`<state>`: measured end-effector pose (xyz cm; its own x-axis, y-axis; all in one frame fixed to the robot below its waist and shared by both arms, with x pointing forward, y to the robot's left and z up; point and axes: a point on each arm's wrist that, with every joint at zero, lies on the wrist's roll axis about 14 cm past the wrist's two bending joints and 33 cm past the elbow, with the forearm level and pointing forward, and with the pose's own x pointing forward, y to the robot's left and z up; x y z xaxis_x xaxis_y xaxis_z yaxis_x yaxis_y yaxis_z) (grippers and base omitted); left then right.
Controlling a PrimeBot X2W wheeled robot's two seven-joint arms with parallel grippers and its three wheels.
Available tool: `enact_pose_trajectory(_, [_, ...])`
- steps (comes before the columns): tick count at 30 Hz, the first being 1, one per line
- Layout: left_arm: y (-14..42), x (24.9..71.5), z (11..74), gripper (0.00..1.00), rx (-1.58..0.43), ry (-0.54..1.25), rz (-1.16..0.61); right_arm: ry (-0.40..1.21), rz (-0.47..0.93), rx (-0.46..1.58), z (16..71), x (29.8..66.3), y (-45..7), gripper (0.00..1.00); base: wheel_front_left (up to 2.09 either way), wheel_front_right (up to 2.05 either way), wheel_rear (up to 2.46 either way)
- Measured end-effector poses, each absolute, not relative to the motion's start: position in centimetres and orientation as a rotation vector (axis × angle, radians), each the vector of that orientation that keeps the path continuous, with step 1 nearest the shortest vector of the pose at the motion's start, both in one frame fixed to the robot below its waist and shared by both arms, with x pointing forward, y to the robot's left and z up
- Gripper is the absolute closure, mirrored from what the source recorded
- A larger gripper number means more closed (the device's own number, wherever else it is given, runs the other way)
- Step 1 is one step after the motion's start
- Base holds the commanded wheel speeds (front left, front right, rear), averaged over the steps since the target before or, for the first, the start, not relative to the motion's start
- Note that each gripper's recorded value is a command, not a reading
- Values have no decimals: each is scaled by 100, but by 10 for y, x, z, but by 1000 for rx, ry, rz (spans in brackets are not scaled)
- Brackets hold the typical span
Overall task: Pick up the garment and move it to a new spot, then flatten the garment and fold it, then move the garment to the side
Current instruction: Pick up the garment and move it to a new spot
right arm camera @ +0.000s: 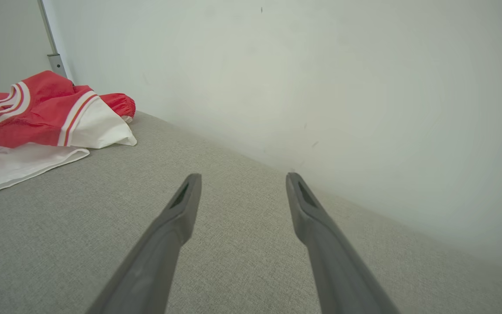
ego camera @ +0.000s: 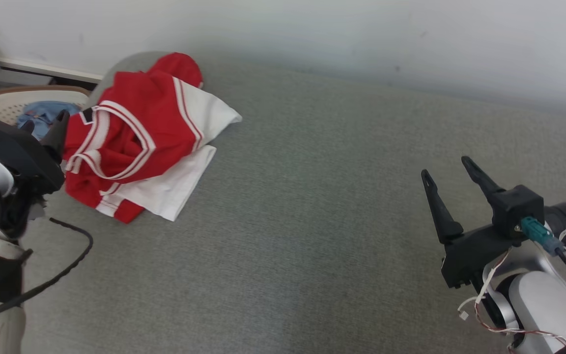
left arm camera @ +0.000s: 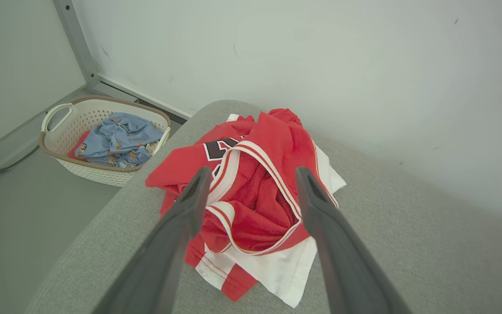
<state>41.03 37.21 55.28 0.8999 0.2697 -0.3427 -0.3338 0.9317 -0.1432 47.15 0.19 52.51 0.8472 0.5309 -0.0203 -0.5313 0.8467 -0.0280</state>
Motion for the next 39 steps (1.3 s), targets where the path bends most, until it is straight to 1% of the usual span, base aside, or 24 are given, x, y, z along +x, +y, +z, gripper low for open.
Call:
enact_pose_trajectory(8, [356,442,495,0,-186,582,266,26,497,-64,517,491,-30,0,0,0,0])
enact_pose_trajectory(11, [348,448,469,0,-179,690,248,41,469,-70,511,497,-44,0,0,0,0])
enact_pose_trajectory(14, [345,451,444,0,-126,790,238,66,445,-78,502,502,-57,0,0,0,0])
enact_pose_trajectory(22, [321,470,402,0,-103,922,187,123,392,-96,478,510,-83,0,0,0,0])
enact_pose_trajectory(23, [318,471,398,54,-95,936,179,128,385,-98,475,511,-86,0,0,0,0])
enact_pose_trajectory(24, [316,473,394,100,-81,947,173,133,382,-99,473,512,-88,0,0,0,0])
enact_pose_trajectory(27, [316,474,386,100,-53,971,171,151,378,-100,466,514,-90,0,0,0,0])
enact_pose_trajectory(30, [316,482,389,100,-45,949,169,159,378,-99,463,515,-90,0,0,0,0])
enact_pose_trajectory(35, [317,502,417,100,-37,840,166,150,384,-99,466,517,-87,0,0,0,0])
enact_pose_trajectory(39, [308,522,448,100,-72,720,142,138,380,-89,471,517,-83,0,0,0,0])
